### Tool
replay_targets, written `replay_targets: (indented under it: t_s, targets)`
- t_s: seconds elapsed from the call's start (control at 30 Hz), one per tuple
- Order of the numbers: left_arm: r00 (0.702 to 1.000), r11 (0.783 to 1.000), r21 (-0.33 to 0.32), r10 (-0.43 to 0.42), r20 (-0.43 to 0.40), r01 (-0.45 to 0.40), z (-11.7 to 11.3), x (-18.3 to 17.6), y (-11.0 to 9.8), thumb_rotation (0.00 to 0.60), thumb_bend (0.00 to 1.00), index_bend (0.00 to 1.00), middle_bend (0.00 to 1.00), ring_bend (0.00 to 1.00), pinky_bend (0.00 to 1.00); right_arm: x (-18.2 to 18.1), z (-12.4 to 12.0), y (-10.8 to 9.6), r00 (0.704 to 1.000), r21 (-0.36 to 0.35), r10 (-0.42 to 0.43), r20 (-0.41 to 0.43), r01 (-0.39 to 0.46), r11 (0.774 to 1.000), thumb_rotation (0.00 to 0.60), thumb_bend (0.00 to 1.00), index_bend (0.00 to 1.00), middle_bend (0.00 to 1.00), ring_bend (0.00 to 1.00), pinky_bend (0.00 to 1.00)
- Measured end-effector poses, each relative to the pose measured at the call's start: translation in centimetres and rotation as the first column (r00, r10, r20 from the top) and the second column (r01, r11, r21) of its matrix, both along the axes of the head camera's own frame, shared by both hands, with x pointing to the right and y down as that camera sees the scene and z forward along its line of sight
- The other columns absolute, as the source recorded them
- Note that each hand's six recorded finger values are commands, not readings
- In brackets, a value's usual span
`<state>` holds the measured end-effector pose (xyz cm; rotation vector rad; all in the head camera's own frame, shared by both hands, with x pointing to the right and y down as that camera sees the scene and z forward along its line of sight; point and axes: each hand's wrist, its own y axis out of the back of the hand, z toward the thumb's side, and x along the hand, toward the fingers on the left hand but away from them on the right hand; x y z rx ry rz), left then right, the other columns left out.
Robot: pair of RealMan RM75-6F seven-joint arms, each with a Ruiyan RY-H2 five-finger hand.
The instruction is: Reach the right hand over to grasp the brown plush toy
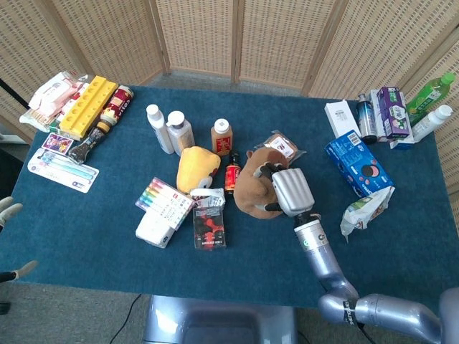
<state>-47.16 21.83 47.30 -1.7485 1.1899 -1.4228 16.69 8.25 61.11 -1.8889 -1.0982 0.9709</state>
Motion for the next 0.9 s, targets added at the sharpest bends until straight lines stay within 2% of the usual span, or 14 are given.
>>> replay_targets:
  t_s: [0.33, 0.53, 0.67, 0.9]
  targets:
    - [1.0, 1.0, -0.001, 0.004, -0.009, -0.004, 0.0, 0.3, 0.1, 0.6, 0.0, 0.12, 0.0, 0.0, 0.0, -1.2, -8.1, -2.3, 0.999, 0.15, -0.015, 0.041, 0.009, 0.989, 0.6, 0.05, 0.52, 0.78, 0.51, 0.77]
    - [1.0, 1.0, -0.001, 0.006, -0.016, -0.006, -0.1, 0.4, 0.1, 0.6, 0.0, 0.12, 0.0, 0.0, 0.0, -2.2, -11.7, -3.1, 0.998, 0.204, -0.022, 0.051, 0.011, 0.979, 0.6, 0.06, 0.53, 0.78, 0.51, 0.77]
    - [1.0, 1.0, 0.001, 0.006, -0.019, -0.006, -0.2, 0.4, 0.1, 0.6, 0.0, 0.12, 0.0, 0.0, 0.0, -2.5, -13.2, -3.5, 0.998, 0.223, -0.018, 0.055, 0.005, 0.975, 0.6, 0.06, 0.53, 0.78, 0.51, 0.77]
    - [1.0, 1.0, 0.005, 0.007, -0.019, -0.007, -0.3, 0.4, 0.1, 0.6, 0.0, 0.12, 0.0, 0.0, 0.0, -2.9, -14.0, -3.6, 0.998, 0.229, -0.018, 0.052, 0.006, 0.973, 0.6, 0.06, 0.53, 0.78, 0.51, 0.77]
